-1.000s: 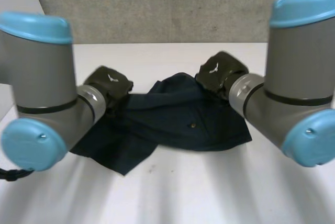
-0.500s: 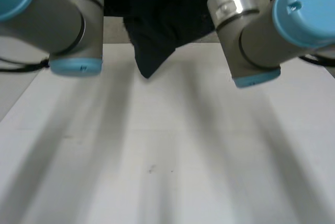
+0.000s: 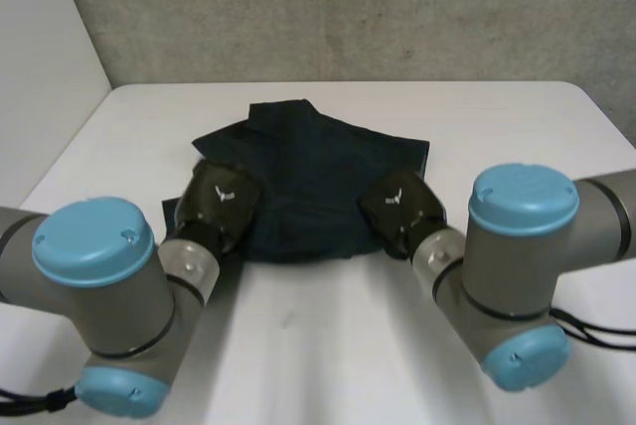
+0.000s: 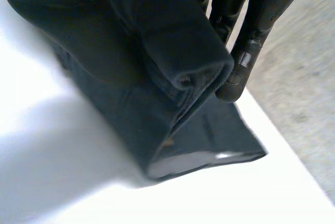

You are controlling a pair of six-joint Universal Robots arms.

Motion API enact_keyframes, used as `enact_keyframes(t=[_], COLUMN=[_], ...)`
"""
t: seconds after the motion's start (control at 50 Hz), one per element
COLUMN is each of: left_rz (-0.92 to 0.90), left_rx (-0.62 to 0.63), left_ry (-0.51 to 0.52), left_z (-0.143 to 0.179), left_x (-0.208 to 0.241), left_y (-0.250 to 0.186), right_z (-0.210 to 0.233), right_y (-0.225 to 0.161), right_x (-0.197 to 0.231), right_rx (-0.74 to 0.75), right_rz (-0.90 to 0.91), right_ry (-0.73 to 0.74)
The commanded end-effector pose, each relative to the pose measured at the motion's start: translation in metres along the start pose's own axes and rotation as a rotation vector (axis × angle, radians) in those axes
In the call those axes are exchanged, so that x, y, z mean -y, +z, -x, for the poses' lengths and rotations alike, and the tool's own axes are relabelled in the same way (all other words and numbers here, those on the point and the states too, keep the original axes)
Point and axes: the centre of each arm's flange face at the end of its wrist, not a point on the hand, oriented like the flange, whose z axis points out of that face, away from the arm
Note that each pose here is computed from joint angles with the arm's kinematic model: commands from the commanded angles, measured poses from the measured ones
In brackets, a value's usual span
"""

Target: Fold the shorts.

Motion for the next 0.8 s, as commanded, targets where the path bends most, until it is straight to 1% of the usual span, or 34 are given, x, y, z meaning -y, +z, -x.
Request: enact_keyframes(t=[0.02,0.06,0.14,0.16,0.22,0.24,0.3,0.34,0.42,0.54,0.64,0.76,0.8], left_rz=[0.064,0.082,0.098,0.105,0.117,0.125,0.145,0.161,0.198,0.230,0.234,0.253,0.275], left_rx=[-0.046,-0.034,0.023,0.037,0.052,0.057,0.059,0.058,0.064,0.109,0.105,0.070,0.049], left_ry=[-0.003,-0.011,-0.068,-0.107,-0.175,-0.221,-0.287,-0.301,-0.310,-0.314,-0.307,-0.248,-0.197], left_z=[0.003,0.007,0.023,0.028,0.033,0.034,0.035,0.035,0.039,0.049,0.048,0.045,0.043], left_x=[-0.005,-0.008,-0.010,-0.011,-0.015,-0.016,-0.020,-0.022,-0.027,-0.036,-0.036,-0.034,-0.036], left_y=[-0.014,-0.015,-0.018,-0.020,-0.020,-0.021,-0.024,-0.026,-0.026,-0.022,-0.024,-0.035,-0.041], right_z=[-0.003,-0.005,-0.013,-0.014,-0.012,-0.011,-0.012,-0.014,-0.015,-0.016,-0.018,-0.019,-0.020], right_y=[-0.017,-0.018,-0.019,-0.020,-0.023,-0.024,-0.026,-0.026,-0.026,-0.025,-0.025,-0.024,-0.024], right_x=[0.010,0.011,0.001,-0.002,-0.011,-0.012,-0.016,-0.019,-0.022,-0.020,-0.020,-0.019,-0.018], right_rx=[0.021,0.016,0.003,0.006,0.033,0.042,0.057,0.056,0.055,0.052,0.049,0.046,0.042], right_rz=[-0.032,-0.032,0.003,0.012,0.033,0.036,0.040,0.047,0.052,0.046,0.048,0.044,0.041], right_ry=[0.046,0.073,0.182,0.199,0.265,0.277,0.309,0.318,0.338,0.344,0.347,0.343,0.338])
